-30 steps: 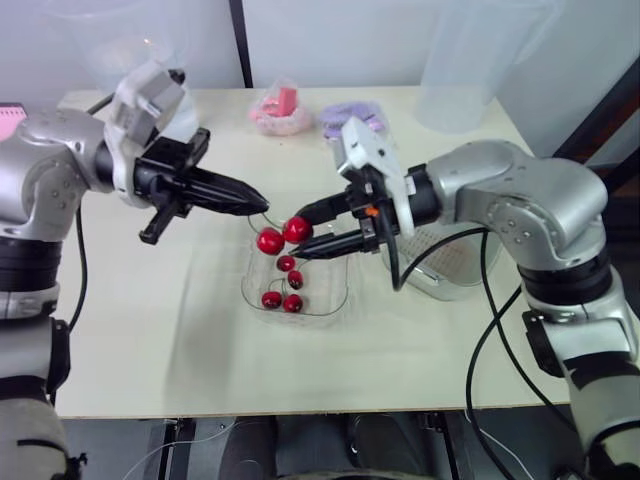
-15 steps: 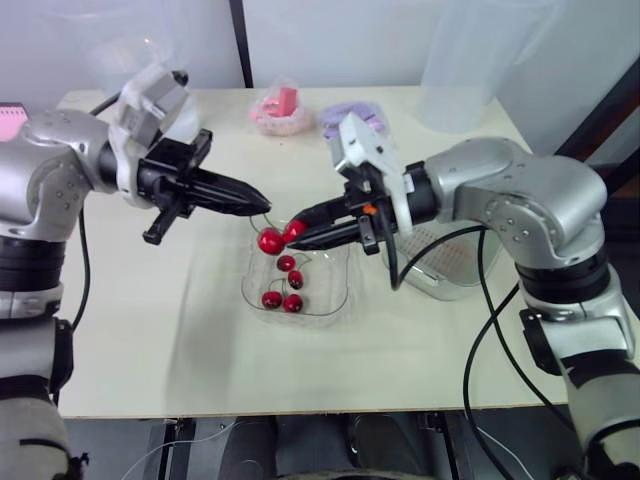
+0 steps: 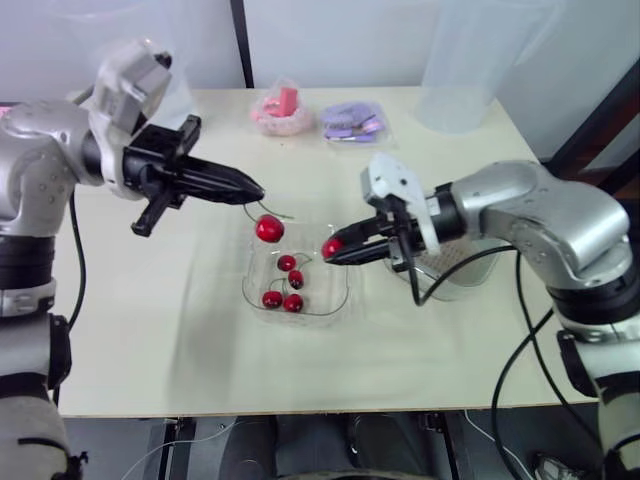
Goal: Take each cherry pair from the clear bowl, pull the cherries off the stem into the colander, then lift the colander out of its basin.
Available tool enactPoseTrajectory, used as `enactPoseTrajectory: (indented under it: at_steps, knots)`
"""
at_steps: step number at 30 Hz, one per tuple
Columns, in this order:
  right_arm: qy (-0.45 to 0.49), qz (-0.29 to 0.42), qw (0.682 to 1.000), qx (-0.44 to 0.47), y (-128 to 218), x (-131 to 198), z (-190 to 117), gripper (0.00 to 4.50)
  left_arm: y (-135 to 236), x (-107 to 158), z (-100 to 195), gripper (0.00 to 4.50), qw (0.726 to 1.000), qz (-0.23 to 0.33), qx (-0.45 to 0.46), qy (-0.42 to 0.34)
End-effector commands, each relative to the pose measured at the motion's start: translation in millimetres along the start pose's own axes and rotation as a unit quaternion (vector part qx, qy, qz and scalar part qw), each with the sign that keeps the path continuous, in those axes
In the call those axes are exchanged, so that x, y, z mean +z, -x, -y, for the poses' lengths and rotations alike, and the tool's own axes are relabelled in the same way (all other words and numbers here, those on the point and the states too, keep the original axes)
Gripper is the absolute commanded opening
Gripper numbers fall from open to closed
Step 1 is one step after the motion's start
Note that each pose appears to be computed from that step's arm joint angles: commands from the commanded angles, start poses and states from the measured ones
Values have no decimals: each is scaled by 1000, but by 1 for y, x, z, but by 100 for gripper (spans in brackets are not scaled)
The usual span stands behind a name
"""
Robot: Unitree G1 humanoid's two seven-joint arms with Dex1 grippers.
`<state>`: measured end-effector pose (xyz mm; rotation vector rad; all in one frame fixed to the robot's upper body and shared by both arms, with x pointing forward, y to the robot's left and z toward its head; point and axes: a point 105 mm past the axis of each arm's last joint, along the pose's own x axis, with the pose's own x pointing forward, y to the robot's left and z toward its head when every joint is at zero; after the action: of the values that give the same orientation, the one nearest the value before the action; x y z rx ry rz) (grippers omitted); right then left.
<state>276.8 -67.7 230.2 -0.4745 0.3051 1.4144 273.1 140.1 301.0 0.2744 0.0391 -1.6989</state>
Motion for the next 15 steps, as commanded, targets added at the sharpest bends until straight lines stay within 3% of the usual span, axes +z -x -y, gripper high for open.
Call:
enactPoseTrajectory:
  at_steps: [1,8,14,15]
  knots:
    - [11,15,997,-70,28,7,14,52,2,10,5,0,1000,1,5,-25]
    - [-21,-55,971,-232,92,-49,49,52,0,4,3,0,1000,5,7,-25]
    - [-53,-87,952,-288,114,-88,59,52,-4,0,1,0,1000,7,4,-27]
    - [-58,-92,950,-293,115,-94,60,100,-5,-1,1,0,1000,7,2,-27]
